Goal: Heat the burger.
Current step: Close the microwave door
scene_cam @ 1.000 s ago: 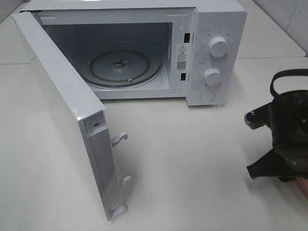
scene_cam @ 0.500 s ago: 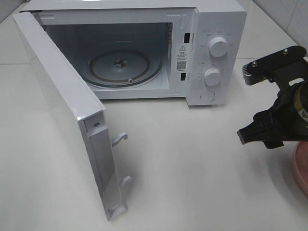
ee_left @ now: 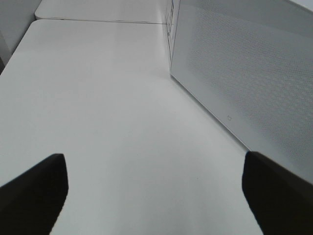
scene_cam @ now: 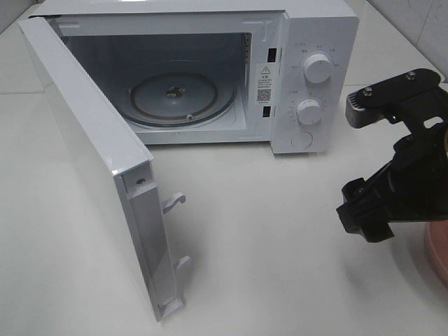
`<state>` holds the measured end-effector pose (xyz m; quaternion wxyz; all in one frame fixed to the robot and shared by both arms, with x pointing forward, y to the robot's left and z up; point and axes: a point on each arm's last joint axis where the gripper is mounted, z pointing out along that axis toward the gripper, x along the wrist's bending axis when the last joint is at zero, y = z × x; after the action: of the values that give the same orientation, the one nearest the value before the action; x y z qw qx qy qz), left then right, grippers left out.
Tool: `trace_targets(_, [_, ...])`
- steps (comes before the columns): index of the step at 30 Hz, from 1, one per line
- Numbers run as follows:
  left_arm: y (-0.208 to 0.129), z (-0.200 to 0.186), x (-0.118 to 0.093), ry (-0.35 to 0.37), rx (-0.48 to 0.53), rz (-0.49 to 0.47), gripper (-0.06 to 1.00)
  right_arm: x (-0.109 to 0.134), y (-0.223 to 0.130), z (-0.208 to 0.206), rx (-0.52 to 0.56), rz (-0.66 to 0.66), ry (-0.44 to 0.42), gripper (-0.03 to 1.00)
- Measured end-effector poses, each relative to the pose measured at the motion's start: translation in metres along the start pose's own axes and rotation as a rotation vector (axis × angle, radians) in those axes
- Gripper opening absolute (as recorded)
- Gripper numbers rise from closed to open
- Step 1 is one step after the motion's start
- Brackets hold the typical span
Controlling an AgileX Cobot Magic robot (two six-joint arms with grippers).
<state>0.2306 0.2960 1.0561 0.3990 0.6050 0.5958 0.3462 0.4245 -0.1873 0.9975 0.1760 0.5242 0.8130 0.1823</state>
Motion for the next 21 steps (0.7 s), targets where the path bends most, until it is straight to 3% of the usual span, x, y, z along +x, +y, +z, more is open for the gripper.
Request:
trace_targets(13, [0.0,0.0,0.0,0.0,0.0,0.0,0.88,0.003,-0.01,-0.005,0.098,-0.056,0.049,0.77])
trace_targets(21, [0.0,0.0,0.0,0.0,0.0,0.0,0.88,-0.009,-0.015,-0.046,-0.047,-0.024,0.066,0.77])
